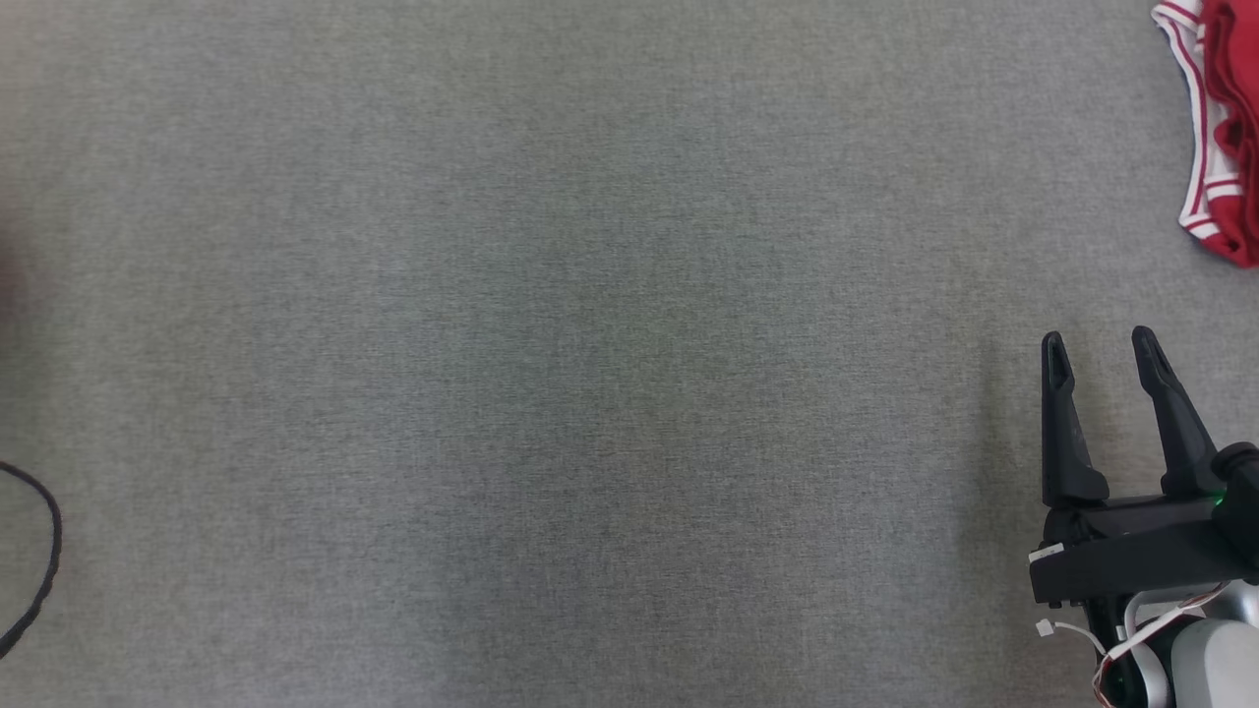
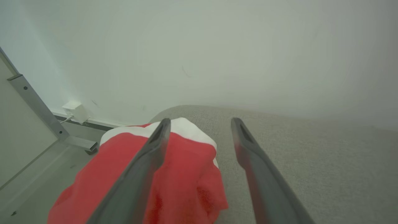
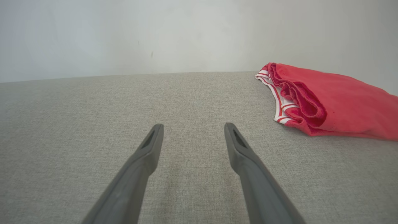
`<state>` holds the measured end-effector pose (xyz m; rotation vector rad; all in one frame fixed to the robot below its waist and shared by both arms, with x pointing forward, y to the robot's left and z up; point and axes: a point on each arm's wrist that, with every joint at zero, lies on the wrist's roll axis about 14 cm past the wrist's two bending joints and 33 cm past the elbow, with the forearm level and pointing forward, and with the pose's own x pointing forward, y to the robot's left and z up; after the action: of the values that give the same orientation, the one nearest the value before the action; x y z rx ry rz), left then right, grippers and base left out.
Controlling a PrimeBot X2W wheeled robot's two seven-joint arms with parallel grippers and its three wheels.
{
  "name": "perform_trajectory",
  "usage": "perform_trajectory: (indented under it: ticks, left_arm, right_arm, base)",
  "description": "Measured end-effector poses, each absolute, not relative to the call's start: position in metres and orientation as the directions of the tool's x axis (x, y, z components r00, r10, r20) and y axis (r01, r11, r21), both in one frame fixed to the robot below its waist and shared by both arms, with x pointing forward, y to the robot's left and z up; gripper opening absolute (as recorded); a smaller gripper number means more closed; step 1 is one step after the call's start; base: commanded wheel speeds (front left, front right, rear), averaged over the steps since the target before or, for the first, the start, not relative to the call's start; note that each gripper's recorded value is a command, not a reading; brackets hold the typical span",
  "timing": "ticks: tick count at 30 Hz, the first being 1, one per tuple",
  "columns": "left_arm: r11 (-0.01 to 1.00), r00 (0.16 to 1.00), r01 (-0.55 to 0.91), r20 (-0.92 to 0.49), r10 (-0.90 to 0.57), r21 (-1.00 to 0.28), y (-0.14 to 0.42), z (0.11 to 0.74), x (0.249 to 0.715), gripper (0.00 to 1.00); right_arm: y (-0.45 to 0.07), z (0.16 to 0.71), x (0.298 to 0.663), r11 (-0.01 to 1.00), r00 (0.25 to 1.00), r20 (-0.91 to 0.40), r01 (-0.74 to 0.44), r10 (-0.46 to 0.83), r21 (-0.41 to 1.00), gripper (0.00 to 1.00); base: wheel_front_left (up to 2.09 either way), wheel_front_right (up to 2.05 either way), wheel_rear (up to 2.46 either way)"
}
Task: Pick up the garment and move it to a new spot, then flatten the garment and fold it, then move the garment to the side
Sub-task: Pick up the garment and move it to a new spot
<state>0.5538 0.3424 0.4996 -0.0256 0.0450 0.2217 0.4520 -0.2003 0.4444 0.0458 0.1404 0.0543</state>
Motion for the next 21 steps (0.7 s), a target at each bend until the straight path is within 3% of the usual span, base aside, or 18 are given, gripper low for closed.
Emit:
perform_trajectory:
  ticks: [7,17,18,19,20,21]
  left_arm:
    - [0.967,0.943,-0.253,-0.226,0.244,-0.010,0.351,0.453,0.555,1.00]
    - [0.953,0.821,-0.302,-0.508,0.260,-0.002,0.358,0.395,0.534,1.00]
    - [0.952,0.816,-0.306,-0.517,0.258,-0.008,0.358,0.393,0.533,0.76]
    - [0.950,0.806,-0.311,-0.533,0.257,-0.012,0.358,0.389,0.532,0.22]
    - [0.951,0.800,-0.310,-0.543,0.255,-0.011,0.357,0.387,0.531,0.00]
    - [0.951,0.797,-0.310,-0.548,0.254,-0.010,0.357,0.386,0.531,0.00]
  right_arm:
    - [-0.206,0.443,0.451,0.998,0.988,-0.146,-0.037,0.042,0.041,1.00]
    - [-0.206,0.446,0.451,0.999,0.989,-0.142,-0.038,0.043,0.038,1.00]
    - [-0.206,0.446,0.451,0.999,0.989,-0.141,-0.038,0.043,0.038,1.00]
    - [-0.206,0.447,0.451,0.999,0.989,-0.140,-0.038,0.043,0.038,1.00]
    - [-0.206,0.448,0.451,0.999,0.989,-0.139,-0.038,0.043,0.038,1.00]
    - [-0.206,0.448,0.451,0.999,0.990,-0.137,-0.038,0.043,0.037,1.00]
  base:
    - [0.00,0.00,0.00]
    - [0.00,0.00,0.00]
    - [0.00,0.00,0.00]
    - [0.00,0.00,0.00]
    - [0.00,0.00,0.00]
    - [0.00,0.00,0.00]
